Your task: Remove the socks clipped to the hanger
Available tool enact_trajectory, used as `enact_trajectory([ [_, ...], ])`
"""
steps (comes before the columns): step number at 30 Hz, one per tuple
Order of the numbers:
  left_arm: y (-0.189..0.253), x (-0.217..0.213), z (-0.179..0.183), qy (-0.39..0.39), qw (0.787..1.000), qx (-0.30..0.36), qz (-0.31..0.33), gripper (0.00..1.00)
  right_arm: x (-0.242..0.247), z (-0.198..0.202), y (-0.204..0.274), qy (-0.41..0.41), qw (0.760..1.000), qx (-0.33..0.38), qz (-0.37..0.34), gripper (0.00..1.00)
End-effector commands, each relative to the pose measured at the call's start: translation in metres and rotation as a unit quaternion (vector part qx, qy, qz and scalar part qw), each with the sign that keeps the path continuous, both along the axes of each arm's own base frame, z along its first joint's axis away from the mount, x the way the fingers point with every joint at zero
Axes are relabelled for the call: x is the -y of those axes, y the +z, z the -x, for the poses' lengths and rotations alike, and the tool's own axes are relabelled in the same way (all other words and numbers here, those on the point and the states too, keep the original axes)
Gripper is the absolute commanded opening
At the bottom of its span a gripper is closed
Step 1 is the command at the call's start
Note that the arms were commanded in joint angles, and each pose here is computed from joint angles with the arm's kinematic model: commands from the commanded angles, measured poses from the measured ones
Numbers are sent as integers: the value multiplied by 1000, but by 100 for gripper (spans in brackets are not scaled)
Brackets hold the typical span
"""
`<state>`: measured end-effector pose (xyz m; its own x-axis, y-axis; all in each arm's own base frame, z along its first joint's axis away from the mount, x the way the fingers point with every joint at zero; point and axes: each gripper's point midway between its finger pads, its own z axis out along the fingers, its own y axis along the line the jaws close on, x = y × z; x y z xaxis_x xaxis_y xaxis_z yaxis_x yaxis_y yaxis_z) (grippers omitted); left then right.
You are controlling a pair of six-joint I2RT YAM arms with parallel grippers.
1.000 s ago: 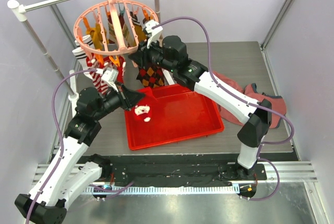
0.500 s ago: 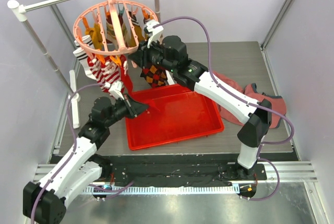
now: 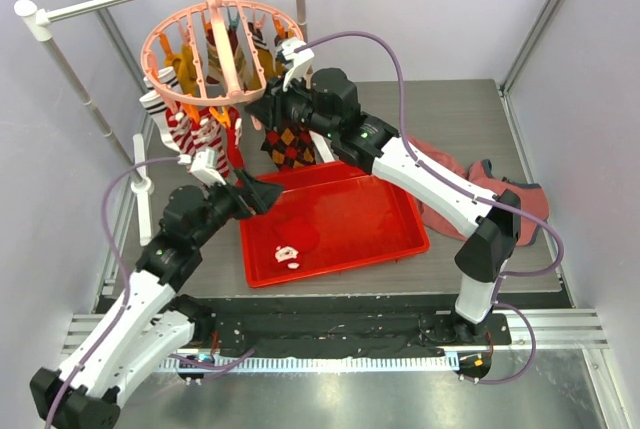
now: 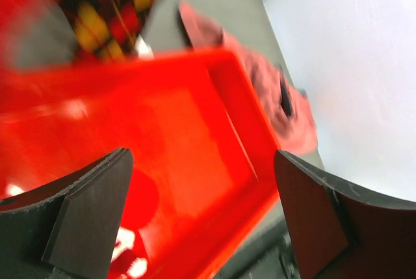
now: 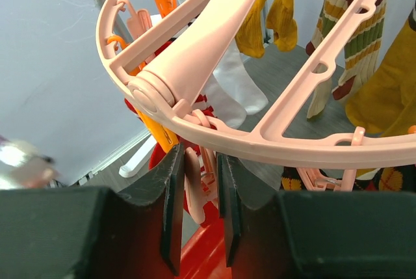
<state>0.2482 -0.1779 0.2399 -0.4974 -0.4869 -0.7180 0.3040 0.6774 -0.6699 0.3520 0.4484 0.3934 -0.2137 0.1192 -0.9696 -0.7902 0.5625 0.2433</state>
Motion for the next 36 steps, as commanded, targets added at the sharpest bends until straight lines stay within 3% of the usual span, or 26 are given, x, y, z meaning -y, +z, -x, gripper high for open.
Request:
enact_trajectory([
  [1, 36, -47, -9, 106, 991, 44, -71, 94, 8, 3, 36, -12, 999, 24, -36, 22],
  [6, 53, -87, -21, 201, 969, 47, -137, 93, 9, 4, 35, -13, 999, 22, -35, 22],
  [13, 69, -80, -55, 211, 960, 59, -174, 90, 11, 11, 33, 0, 999, 30, -29, 24],
  [17, 73, -64, -73, 189, 964, 59, -175, 81, 15, 14, 29, -1, 999, 30, -24, 24],
  [20, 76, -62, -82, 195, 963, 63, -174, 65, 18, 15, 29, -5, 999, 23, -29, 24],
  [21, 77, -61, -84, 195, 963, 64, -175, 50, 18, 16, 27, -5, 999, 18, -29, 24],
  [23, 77, -59, -86, 192, 963, 66, -176, 37, 20, 17, 26, -5, 999, 15, -30, 25],
  [24, 77, -59, -85, 192, 963, 67, -176, 26, 21, 18, 26, -4, 999, 15, -30, 26],
  [26, 76, -58, -85, 188, 964, 68, -178, 16, 25, 19, 27, -8, 999, 15, -32, 28],
  [27, 76, -58, -85, 187, 964, 68, -179, 8, 26, 19, 26, -10, 999, 13, -31, 30],
  [29, 75, -56, -83, 178, 965, 68, -180, 2, 31, 22, 26, -11, 999, 12, -32, 34],
  [30, 75, -55, -83, 175, 965, 69, -181, 0, 33, 23, 23, -14, 999, 9, -29, 41],
  [36, 78, -32, -69, 107, 980, 71, -154, 0, 54, 41, 22, -8, 999, 14, -28, 72],
])
